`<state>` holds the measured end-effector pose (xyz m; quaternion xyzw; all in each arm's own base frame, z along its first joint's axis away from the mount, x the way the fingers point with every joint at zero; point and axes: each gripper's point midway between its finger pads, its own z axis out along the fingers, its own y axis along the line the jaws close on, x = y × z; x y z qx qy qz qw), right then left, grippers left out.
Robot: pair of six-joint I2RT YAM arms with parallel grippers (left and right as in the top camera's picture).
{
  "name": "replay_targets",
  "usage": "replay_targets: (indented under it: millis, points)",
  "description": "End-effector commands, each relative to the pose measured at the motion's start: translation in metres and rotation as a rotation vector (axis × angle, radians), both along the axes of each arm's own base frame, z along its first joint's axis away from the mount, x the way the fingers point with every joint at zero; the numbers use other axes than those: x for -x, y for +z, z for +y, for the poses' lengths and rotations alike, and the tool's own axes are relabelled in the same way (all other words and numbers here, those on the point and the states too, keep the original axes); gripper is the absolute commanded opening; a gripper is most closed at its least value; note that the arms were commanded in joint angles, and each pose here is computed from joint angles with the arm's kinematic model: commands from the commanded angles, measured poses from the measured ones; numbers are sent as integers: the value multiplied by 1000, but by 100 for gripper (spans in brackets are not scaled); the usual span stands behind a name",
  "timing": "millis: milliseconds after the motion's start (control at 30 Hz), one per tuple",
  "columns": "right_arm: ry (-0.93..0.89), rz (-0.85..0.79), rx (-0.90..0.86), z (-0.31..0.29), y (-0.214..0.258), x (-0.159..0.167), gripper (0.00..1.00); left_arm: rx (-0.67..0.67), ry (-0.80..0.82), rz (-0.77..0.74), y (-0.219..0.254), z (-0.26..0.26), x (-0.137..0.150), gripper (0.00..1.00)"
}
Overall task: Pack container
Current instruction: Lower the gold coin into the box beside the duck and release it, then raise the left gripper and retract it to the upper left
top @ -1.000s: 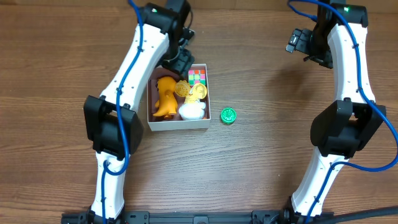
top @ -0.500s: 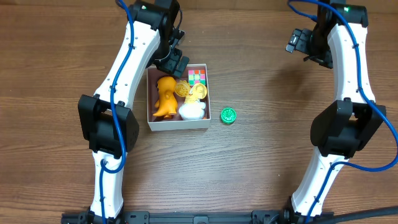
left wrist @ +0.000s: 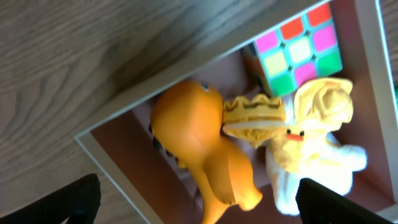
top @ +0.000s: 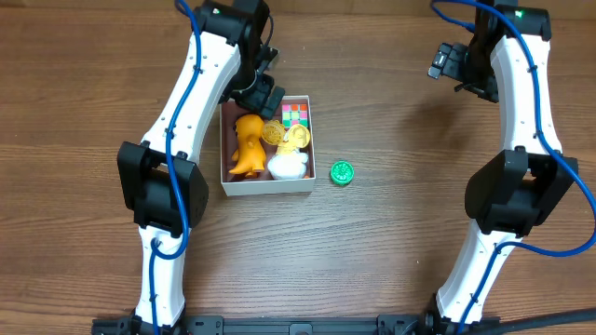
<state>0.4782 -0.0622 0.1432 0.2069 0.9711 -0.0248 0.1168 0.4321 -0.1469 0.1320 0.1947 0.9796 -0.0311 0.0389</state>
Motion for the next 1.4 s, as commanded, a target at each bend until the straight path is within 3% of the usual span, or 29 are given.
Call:
replay_targets:
  millis: [0, 100, 267, 500, 700, 967, 1067, 1233, 1367]
  points:
    - [-2, -50, 14, -2, 21, 1, 100, 30, -26, -32, 8, -8, -5, 100]
    - [-2, -50, 14, -2, 21, 1, 100, 3, -7, -40, 8, -3, -7, 100]
    - [-2, -50, 14, -2, 21, 1, 100, -172, 176, -94, 9, 31, -15, 100]
    - [-2, -50, 14, -2, 21, 1, 100, -112, 185, -68, 8, 19, -11, 100]
    - [-2, -50, 14, -2, 21, 1, 100, -196, 180, -97, 10, 35, -15, 100]
    - [-2, -50, 14, -2, 21, 1, 100, -195, 158, -95, 9, 28, -12, 100]
    - [-2, -50, 14, -2, 21, 1, 100, -127, 143, -65, 8, 13, -7, 100]
    - [-2, -50, 14, -2, 21, 1, 100, 160, 82, 58, 12, -39, 13, 100]
    - [-2, -50, 14, -2, 21, 1, 100, 195, 20, 22, 29, -46, 17, 100]
